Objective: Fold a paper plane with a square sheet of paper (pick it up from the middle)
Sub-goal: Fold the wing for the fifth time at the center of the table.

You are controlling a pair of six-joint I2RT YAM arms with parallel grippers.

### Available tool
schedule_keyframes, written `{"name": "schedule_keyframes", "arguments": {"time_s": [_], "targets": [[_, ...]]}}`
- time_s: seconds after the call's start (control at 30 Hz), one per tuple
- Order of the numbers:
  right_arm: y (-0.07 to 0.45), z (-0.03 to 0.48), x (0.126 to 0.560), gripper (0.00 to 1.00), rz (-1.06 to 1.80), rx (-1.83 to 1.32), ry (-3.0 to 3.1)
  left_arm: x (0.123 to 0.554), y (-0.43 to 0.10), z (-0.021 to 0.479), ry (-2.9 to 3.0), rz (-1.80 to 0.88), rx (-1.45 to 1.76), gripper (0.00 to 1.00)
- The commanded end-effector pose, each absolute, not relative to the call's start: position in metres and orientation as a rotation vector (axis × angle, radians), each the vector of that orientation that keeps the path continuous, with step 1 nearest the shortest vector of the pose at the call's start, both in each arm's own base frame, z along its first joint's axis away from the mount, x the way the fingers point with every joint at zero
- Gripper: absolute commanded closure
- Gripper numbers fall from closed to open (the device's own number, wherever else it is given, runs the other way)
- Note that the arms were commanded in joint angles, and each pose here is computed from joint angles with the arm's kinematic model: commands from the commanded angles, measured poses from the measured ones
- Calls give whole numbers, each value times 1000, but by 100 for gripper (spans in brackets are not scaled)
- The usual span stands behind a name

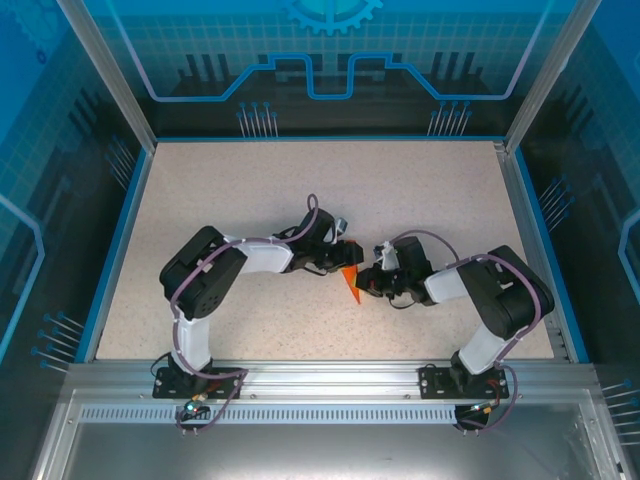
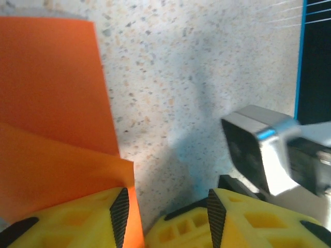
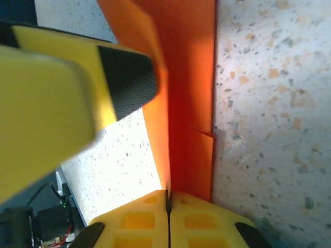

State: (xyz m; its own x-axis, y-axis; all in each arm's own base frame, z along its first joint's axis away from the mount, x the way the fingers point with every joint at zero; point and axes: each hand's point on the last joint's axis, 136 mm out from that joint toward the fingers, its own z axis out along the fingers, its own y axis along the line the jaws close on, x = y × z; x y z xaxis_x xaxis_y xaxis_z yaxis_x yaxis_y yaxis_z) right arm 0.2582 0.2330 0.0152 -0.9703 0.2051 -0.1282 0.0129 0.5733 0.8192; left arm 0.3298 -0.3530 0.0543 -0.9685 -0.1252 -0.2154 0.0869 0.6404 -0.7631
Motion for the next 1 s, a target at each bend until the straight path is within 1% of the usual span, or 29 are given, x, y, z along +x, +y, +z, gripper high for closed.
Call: {"name": "schedule_keyframes", "arguments": {"time_s": [0.0, 0.17, 0.57, 0.97], "targets": [[226, 5, 254, 96, 1423, 314, 2595, 333, -351, 98, 2483, -1261, 50, 51], [223, -2, 256, 97, 1496, 408, 2583, 336, -337, 101, 2452, -1245, 1, 49], [211, -17, 251, 98, 1467, 527, 2634, 338, -350, 74, 2510, -1303, 25, 51], [208, -23, 248, 100, 1448, 576, 2659, 346, -349, 44, 2585, -1238, -4, 51]]}}
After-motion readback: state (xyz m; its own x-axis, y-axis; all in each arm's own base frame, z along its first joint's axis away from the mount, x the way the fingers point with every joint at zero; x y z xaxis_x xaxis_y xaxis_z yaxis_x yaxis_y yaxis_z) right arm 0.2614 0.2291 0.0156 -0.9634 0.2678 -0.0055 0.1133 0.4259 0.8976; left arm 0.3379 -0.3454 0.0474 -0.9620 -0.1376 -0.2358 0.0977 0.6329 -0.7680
